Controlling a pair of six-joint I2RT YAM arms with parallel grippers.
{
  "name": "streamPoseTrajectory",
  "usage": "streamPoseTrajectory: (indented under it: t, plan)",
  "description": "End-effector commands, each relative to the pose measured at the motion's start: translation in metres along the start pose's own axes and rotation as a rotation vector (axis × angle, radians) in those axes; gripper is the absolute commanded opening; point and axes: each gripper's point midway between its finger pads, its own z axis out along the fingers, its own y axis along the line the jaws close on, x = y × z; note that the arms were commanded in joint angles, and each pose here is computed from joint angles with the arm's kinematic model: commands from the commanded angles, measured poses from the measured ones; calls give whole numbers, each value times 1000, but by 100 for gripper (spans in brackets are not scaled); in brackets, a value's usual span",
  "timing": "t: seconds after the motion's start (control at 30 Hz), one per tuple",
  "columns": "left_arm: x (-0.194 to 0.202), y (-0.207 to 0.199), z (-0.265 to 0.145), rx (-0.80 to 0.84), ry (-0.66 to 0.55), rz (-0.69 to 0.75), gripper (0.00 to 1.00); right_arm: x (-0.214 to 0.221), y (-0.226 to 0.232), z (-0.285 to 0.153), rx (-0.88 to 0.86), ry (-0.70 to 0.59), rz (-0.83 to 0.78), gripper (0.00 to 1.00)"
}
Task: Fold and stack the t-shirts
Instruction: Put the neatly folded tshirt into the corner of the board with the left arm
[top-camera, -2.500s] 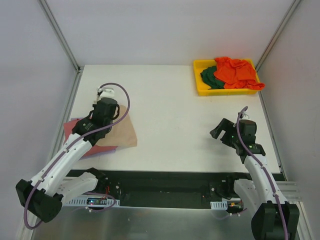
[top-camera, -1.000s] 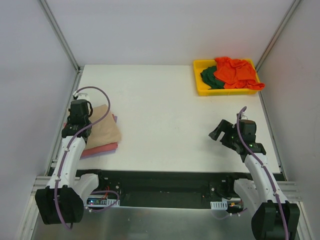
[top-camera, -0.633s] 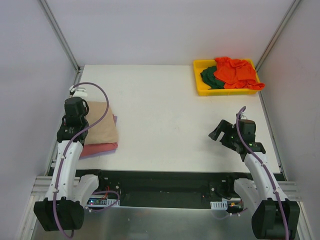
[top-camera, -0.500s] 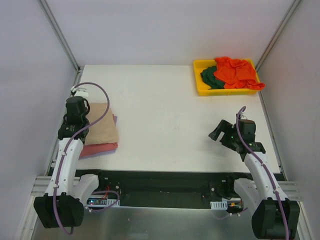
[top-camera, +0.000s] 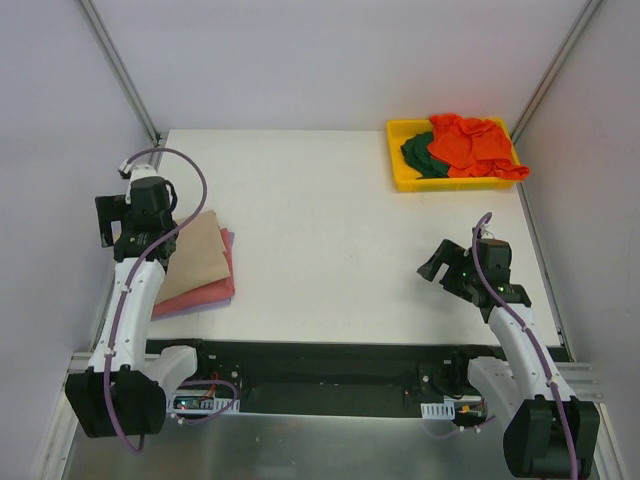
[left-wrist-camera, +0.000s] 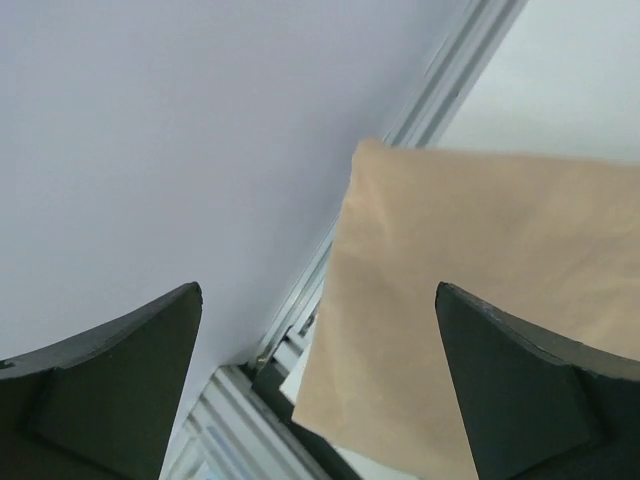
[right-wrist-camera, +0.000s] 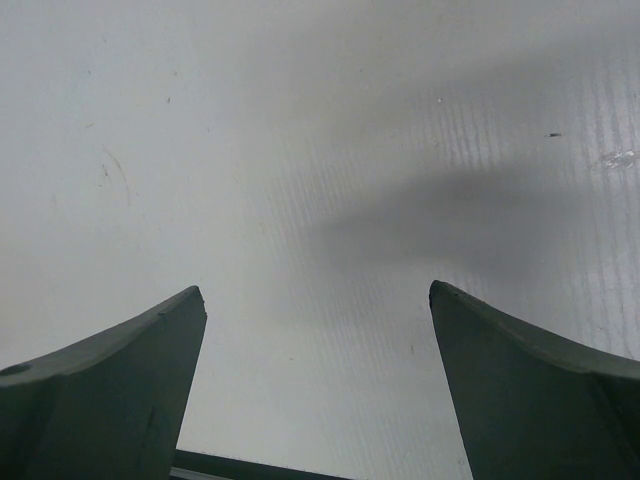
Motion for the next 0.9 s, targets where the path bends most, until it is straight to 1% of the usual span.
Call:
streamPoseTrajectory:
  t: [0.0,0.1,0.17,0.23,0.27,0.33,0.4,0.6,0.7,0.77,0.87]
  plan:
    - [-34,7,-34,98,-80,-379,99,-20,10,-5,-24,-58,-16,96]
    - [-51,-29,-69,402,-127,-560,99,-23,9,-5,-23,-72,-17,96]
    - [-65,-52,-98,618,-158,-644,99,-26,10,-4,-27,-97,-13,96]
    - [-66,-67,-113,728,-124,-734,99,-30,16,-4,-63,-129,-3,96]
    - [-64,-75,-118,772,-100,-753,99,-33,21,-5,-95,-154,-8,96]
    - [-60,-99,-137,938,-51,-731,99,-38,30,-10,-155,-207,-19,96]
    - [-49,-122,-147,1045,-11,-709,99,-41,34,-12,-185,-246,-30,96]
    - [-9,-191,-166,1150,-21,-624,99,-48,47,-26,-260,-317,-74,96]
    - [9,-228,-178,1175,-36,-511,99,-49,55,-37,-304,-348,-110,96]
    - [21,-241,-177,1154,-32,-426,99,-44,56,-42,-313,-345,-160,96]
    - [31,-250,-173,1143,-19,-387,99,-37,48,-48,-276,-335,-214,96]
